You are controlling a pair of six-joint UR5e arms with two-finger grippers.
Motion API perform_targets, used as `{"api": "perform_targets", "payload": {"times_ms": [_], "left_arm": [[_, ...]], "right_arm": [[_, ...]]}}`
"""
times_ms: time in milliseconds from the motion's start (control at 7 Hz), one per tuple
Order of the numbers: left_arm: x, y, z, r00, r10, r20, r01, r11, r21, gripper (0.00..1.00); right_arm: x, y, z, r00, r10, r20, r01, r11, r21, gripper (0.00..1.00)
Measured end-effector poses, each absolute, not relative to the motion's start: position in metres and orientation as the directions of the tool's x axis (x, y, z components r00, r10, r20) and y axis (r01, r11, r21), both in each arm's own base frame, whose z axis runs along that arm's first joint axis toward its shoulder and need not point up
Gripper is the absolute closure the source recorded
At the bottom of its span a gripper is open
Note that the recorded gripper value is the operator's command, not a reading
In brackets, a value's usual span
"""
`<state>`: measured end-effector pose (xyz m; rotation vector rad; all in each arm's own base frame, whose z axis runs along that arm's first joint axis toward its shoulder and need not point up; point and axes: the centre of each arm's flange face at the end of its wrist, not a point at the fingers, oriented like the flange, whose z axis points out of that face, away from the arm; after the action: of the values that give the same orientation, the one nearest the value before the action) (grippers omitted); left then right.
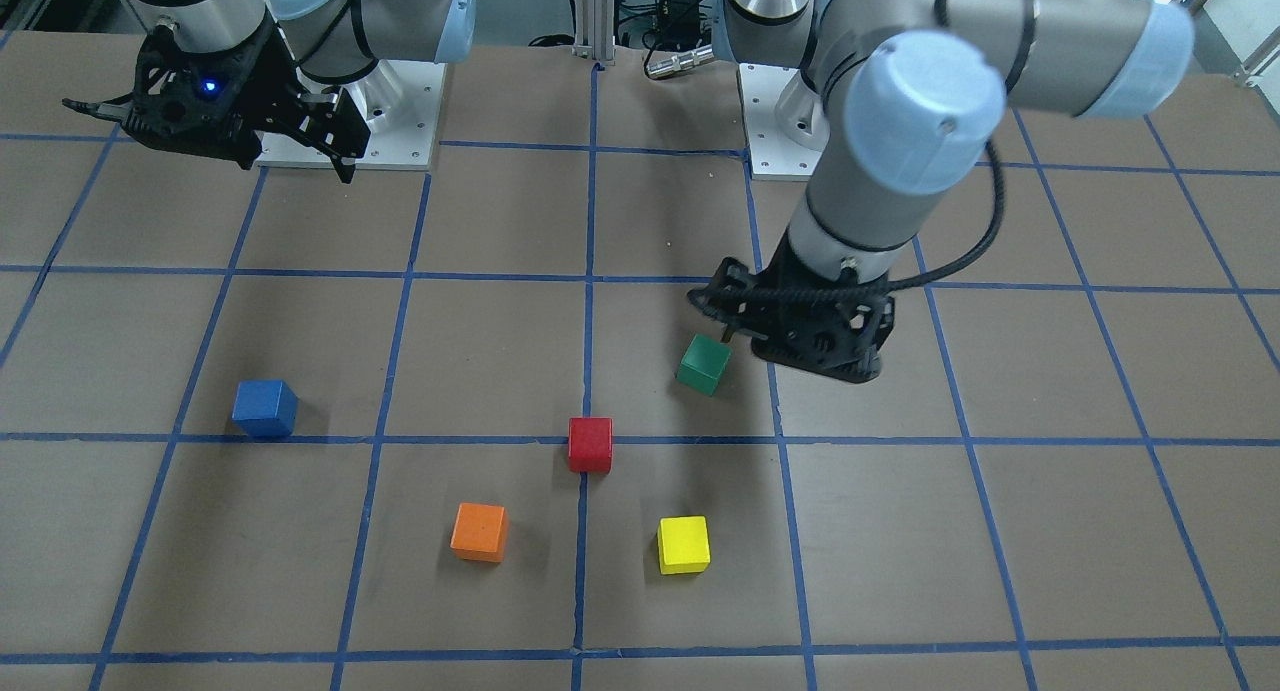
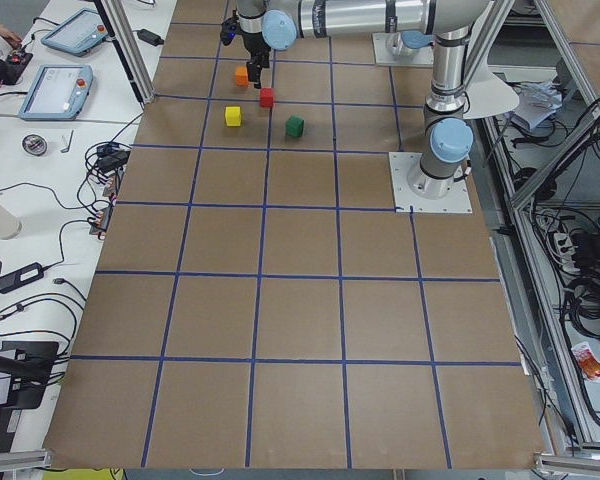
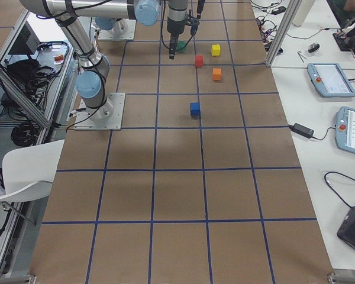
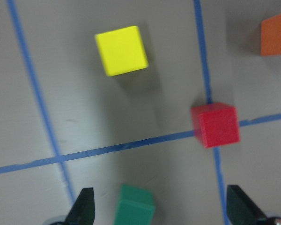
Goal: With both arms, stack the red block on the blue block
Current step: 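Raise the left gripper away while the right gripper moves toward the red cube, then lower the right gripper over the red cube and close on it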
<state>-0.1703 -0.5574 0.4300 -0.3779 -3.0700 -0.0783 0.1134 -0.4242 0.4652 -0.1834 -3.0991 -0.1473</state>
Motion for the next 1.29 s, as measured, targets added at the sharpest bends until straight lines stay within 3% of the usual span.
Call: {"api": "perform_targets", "payload": {"times_ms": [429,1286], "left_arm": [[-0.132,-0.517,0.497,-0.978,0.205,0.041,0.204,0.979,-0.02,0.0],[-0.128,-0.519,0.507,-0.998,0.057,0.036,0.056,0.998,-0.042,0.0]], "right_arm": [[0.121,-0.434,0.462,-0.991,0.132,0.005,0.132,0.99,0.057,0.0],[0.197,-0.496,0.413,-0.996,0.045,-0.081,0.053,0.994,-0.096,0.0]]}}
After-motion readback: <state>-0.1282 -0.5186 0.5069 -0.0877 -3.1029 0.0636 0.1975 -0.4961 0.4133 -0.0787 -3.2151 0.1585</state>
